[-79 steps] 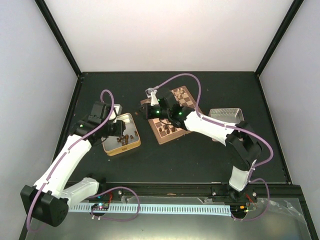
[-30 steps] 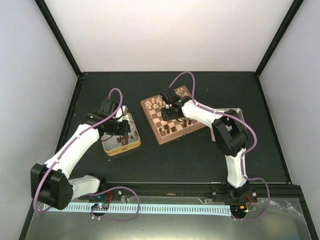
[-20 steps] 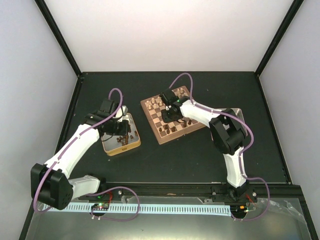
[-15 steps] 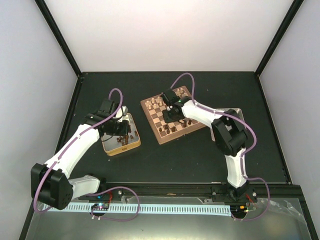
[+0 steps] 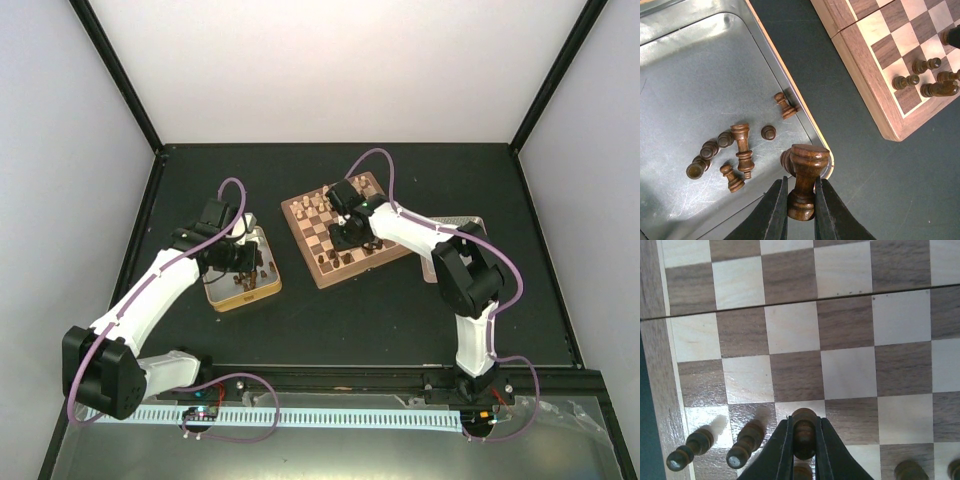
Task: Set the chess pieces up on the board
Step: Place the chess piece on the chessboard.
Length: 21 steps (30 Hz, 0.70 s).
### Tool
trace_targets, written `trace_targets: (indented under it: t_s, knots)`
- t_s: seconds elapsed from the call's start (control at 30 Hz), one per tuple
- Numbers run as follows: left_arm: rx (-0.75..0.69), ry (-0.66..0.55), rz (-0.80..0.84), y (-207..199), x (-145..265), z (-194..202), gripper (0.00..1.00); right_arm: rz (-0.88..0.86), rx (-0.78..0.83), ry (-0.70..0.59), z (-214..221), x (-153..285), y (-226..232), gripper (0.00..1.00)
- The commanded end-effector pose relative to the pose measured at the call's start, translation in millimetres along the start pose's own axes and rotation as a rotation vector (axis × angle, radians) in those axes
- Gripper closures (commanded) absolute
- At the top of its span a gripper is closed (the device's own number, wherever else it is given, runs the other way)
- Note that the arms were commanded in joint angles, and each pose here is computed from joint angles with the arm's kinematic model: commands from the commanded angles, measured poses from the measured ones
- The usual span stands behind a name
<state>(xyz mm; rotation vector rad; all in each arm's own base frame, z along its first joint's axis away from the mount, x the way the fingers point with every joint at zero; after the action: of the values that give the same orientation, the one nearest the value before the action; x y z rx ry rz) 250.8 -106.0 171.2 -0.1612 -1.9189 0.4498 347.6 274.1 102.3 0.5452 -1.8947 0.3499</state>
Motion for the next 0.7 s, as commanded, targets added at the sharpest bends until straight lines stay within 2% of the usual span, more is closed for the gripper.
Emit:
trace_targets:
  t_s: [0.0,0.47,0.67]
  knots:
    - [0.008,-0.006,0.026,-4,0,-2,0.97,-0.019,0.025,0.033,8,-3,3,0.93]
    - [0.013,-0.004,0.028,-3,-1,-1,0.97,-0.029,0.040,0.080,15,-14,6,0.91]
    - [0.013,-0.005,0.029,-4,-1,-1,0.97,-0.032,0.043,0.068,11,-15,7,0.83]
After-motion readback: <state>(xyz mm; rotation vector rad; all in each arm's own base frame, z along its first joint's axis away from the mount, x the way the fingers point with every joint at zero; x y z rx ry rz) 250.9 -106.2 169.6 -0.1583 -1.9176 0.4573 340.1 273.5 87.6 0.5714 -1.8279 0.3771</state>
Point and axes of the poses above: each gripper's point midway between its finger pads, its own x axis back along the fingers, its own y axis along the line the jaws close on, z = x × y, the point moved 4 cm from there along x, back along the fingers, and after that the axes turned 13 degrees about x, right-handed, at the moved point
